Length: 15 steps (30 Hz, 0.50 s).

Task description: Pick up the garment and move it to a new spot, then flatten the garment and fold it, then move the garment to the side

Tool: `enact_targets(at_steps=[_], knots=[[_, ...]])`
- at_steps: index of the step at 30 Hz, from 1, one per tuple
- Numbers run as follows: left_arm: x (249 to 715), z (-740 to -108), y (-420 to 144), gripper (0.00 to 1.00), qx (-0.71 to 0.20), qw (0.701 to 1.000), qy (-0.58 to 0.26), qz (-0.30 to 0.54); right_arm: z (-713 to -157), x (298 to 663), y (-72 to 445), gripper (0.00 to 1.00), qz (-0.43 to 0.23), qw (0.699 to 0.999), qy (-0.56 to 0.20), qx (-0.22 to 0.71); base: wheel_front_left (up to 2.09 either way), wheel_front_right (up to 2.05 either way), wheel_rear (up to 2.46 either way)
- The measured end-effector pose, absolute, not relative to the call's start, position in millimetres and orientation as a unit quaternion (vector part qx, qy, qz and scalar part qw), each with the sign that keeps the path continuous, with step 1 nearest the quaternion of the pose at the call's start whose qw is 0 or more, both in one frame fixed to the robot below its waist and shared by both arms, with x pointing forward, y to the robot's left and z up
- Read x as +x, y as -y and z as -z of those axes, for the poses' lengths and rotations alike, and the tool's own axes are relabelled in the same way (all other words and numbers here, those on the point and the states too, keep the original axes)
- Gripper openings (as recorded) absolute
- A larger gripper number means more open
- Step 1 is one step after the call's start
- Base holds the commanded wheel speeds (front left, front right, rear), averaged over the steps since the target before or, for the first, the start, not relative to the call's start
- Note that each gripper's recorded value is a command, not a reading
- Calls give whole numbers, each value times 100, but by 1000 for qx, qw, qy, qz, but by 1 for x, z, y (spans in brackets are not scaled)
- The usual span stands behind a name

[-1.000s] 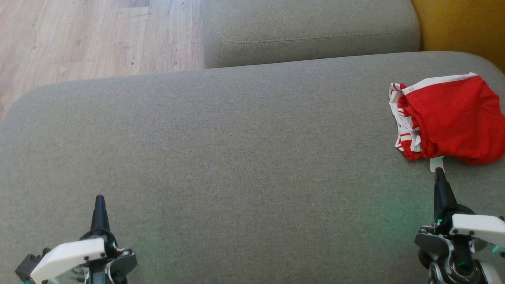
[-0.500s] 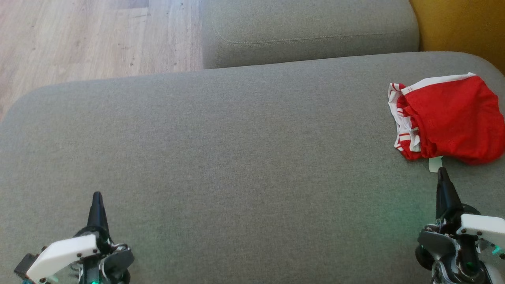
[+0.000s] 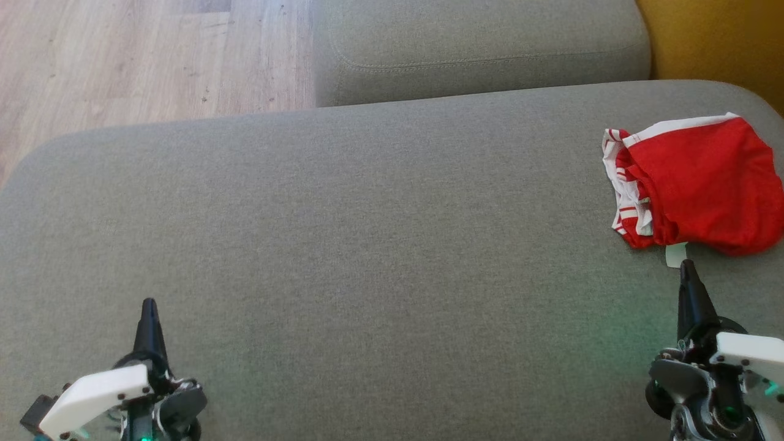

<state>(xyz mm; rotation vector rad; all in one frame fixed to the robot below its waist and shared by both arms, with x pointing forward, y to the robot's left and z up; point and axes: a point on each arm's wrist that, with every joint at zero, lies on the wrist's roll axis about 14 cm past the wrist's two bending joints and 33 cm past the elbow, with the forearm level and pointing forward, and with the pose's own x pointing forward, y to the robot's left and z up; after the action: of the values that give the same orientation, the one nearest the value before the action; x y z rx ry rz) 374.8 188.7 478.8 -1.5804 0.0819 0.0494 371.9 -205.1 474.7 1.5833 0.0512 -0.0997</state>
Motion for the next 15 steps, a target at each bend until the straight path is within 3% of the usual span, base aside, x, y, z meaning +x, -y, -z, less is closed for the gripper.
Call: enact_targets(at_steps=[15], knots=[[375, -479, -189, 0, -711, 702, -37, -22, -475, 372, 205, 0, 43, 701, -24, 712, 0, 0, 0]])
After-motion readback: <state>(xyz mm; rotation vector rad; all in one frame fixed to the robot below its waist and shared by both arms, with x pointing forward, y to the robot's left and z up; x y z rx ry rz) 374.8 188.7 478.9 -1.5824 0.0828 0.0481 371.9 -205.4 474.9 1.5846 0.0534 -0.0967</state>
